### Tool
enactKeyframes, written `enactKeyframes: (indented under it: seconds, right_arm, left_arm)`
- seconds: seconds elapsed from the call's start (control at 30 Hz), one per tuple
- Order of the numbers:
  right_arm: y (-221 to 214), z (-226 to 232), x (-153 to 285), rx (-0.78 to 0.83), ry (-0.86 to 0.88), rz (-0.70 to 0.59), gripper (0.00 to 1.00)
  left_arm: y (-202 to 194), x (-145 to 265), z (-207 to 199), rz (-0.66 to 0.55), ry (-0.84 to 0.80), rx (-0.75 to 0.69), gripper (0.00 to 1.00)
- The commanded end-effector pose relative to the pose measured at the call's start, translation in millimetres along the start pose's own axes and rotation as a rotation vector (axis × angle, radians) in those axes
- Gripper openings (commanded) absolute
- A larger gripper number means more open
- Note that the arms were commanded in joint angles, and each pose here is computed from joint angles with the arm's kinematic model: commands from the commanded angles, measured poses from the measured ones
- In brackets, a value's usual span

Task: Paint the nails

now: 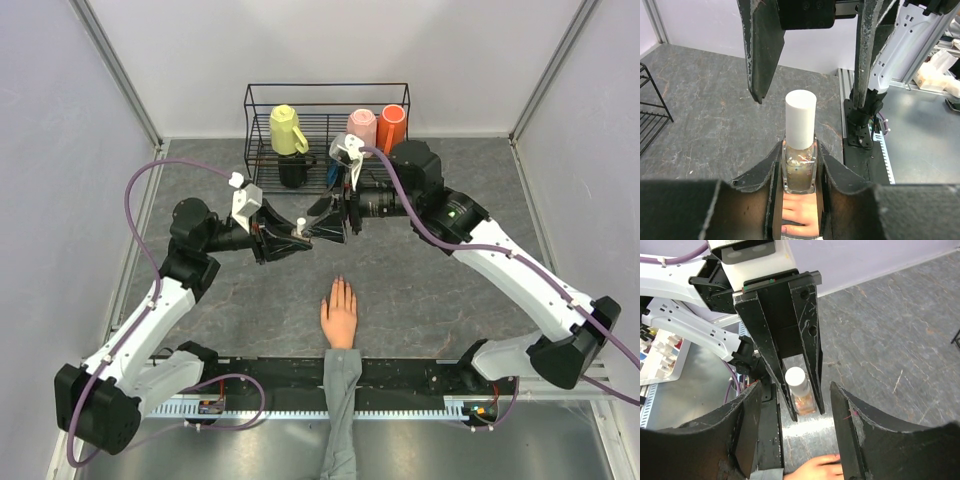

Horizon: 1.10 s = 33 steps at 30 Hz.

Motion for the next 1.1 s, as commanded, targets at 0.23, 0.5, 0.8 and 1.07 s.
enactKeyframes:
  seconds: [0.23, 0.5, 0.8, 1.07]
  right_arm:
    - [4.0, -4.9, -20.4, 0.026, 0.102, 0.007, 0.50]
    - [11.1, -13.4, -22.6, 0.022, 0.048, -0.037, 0.12]
    - [18.1, -71.0, 1.2, 0.037, -0.752, -0.418, 0.00]
    - [34.1, -56.1, 5.1, 0.010, -1.130, -0.622, 0.00]
  left_arm:
    - [6.7, 1.5, 10.3, -0.025, 0.016, 0.010, 0.02]
    - [0.8, 1.6, 17.2, -0.019, 0.050, 0.025, 0.02]
    - [17.7, 24.5, 82.9, -0.096, 0.603, -0.076, 0.02]
    - [30.9, 16.6, 131.4, -0.167, 0.706, -0.231, 0.02]
Point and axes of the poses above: each gripper's point midway between its finger pads, its own x axis back along the fingers, its own z axis along the line the jaws close on, y = z × x, the point moved 2 cm from there along x, back along the fingers, and after that the axes turned 14 degrees about -x, right-handed, at the moved point
